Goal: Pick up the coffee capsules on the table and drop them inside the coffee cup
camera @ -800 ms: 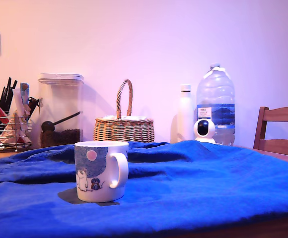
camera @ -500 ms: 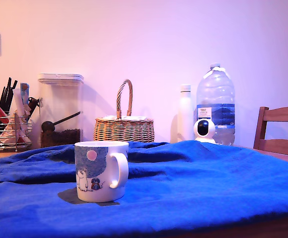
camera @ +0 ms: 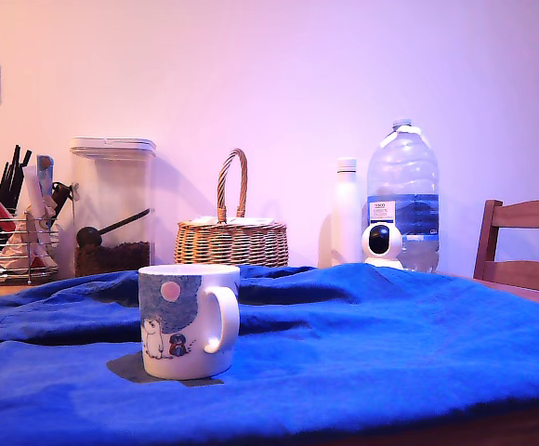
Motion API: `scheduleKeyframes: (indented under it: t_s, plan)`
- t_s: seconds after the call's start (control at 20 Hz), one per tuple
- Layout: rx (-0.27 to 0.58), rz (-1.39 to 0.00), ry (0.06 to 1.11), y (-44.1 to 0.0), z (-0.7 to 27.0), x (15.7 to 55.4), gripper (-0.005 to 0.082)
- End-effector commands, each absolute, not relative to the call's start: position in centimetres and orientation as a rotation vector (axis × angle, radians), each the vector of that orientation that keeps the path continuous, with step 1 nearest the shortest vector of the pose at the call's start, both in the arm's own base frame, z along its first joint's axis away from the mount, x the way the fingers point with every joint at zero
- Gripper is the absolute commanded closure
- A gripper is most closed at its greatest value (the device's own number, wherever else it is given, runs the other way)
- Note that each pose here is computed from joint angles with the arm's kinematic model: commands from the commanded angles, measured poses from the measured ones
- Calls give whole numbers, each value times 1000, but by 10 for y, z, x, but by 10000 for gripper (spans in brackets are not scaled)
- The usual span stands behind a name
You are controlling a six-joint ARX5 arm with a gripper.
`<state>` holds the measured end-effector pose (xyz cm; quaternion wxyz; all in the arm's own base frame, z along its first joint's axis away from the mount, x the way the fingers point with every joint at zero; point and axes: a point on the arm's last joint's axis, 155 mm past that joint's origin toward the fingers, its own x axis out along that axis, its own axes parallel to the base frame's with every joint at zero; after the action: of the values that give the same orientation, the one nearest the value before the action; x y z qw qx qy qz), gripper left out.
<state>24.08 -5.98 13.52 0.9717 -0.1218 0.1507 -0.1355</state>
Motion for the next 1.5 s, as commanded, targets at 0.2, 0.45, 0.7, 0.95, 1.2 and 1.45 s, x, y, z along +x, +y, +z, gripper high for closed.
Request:
scheduleKeyframes:
  t_s: [0.2, 0.45, 0.7, 0.95, 1.2, 1.45]
  plan:
    - [-255, -276, 279, -60, 139, 244, 219]
    - [-226, -282, 251, -60, 141, 246, 219]
    - [-195, -324, 242, -67, 136, 246, 219]
    - [-155, -348, 280, -71, 120, 247, 219]
    - [-101, -383, 228, -76, 130, 255, 220]
    - [-63, -399, 258, -78, 120, 263, 220]
